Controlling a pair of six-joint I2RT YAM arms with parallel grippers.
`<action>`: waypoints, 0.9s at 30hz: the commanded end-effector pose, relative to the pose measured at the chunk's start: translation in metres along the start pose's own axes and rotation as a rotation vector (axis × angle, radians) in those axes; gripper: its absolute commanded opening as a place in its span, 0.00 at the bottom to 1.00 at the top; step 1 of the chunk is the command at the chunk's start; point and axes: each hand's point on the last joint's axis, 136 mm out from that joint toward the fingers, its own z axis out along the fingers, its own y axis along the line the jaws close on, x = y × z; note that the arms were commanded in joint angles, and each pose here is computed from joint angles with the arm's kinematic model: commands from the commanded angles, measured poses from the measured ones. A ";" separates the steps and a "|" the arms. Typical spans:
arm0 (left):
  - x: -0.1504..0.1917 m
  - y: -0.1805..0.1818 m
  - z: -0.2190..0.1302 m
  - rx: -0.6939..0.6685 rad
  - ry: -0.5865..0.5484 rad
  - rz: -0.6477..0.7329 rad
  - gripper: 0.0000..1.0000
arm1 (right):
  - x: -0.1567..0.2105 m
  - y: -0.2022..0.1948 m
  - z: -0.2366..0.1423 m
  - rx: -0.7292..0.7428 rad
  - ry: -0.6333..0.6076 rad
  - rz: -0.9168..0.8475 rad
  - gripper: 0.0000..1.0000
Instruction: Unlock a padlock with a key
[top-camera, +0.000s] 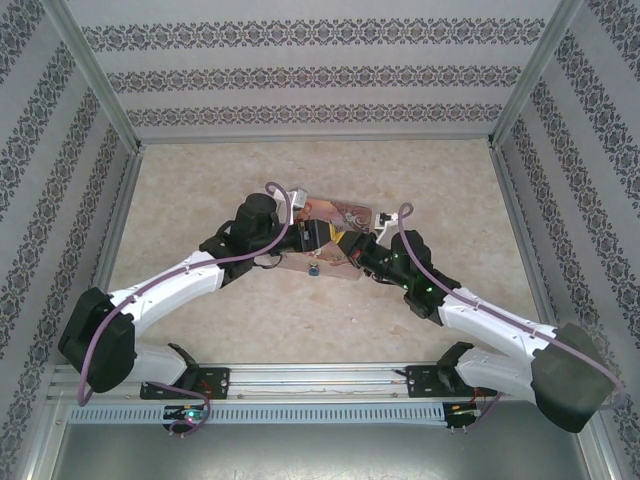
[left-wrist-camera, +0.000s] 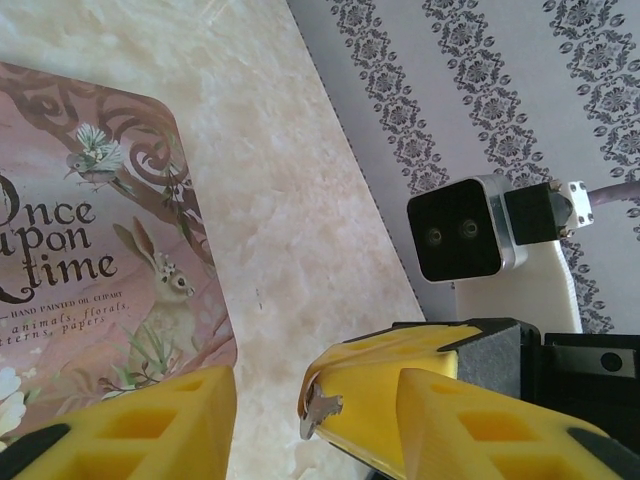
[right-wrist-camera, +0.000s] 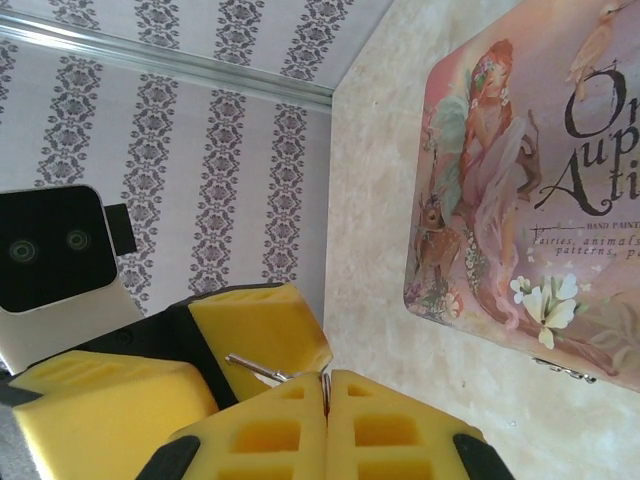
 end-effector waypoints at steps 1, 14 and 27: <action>-0.010 -0.022 0.003 0.067 -0.030 0.042 0.40 | 0.002 0.024 0.004 -0.064 0.020 -0.031 0.00; -0.013 -0.019 -0.005 0.033 -0.066 0.053 0.14 | 0.006 0.019 0.006 -0.053 0.027 -0.025 0.00; -0.029 -0.033 -0.046 0.039 -0.165 0.125 0.00 | -0.001 0.008 -0.014 -0.029 0.016 -0.106 0.21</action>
